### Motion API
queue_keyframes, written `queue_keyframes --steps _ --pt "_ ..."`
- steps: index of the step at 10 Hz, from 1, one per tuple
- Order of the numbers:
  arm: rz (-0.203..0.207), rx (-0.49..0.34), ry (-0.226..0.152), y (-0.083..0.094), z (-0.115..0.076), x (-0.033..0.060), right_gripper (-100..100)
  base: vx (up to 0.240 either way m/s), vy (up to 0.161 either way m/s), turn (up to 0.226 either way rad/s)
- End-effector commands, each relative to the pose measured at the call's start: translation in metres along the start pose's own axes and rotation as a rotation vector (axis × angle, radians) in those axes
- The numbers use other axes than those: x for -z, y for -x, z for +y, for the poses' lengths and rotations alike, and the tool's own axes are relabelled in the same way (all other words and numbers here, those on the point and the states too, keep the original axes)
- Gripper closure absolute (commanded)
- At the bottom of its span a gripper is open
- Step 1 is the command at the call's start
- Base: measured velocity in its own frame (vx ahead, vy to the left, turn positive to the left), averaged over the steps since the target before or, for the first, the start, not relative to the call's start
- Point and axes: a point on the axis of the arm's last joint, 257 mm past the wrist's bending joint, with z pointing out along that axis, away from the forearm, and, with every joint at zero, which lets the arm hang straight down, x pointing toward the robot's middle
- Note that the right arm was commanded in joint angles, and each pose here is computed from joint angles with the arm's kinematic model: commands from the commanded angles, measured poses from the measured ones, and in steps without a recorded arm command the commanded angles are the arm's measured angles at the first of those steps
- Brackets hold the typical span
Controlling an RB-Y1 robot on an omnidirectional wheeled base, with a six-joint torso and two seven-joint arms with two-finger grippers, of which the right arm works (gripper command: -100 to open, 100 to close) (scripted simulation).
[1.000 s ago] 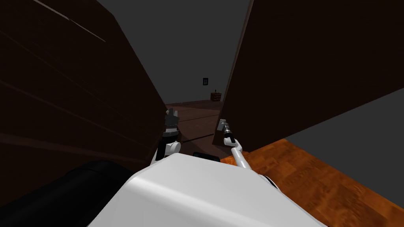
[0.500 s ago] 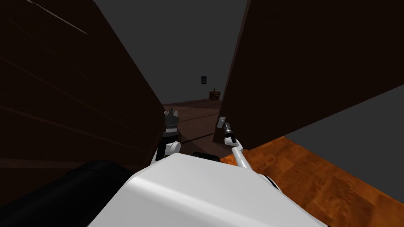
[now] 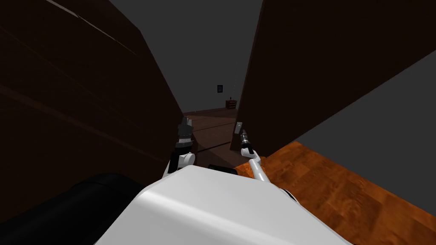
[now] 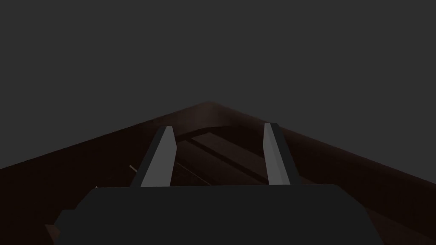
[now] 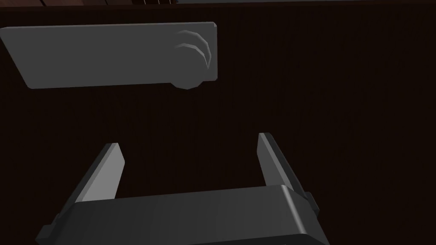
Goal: Push the door open
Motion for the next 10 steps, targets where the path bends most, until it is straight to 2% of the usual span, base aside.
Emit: queue_keyframes --steps 1,3,9,10 --pt "0.0 0.0 0.0 0.0 0.0 0.0 -100 -0.111 0.031 -0.008" --pt "-0.006 0.007 0.002 0.005 0.0 0.0002 -100 0.128 0.011 0.024" --pt "-0.019 0.004 0.01 0.01 0.0 0.0013 -100 0.222 -0.007 0.024" --pt "-0.018 0.005 0.009 0.011 0.0 0.0011 -100 0.106 0.003 0.005"
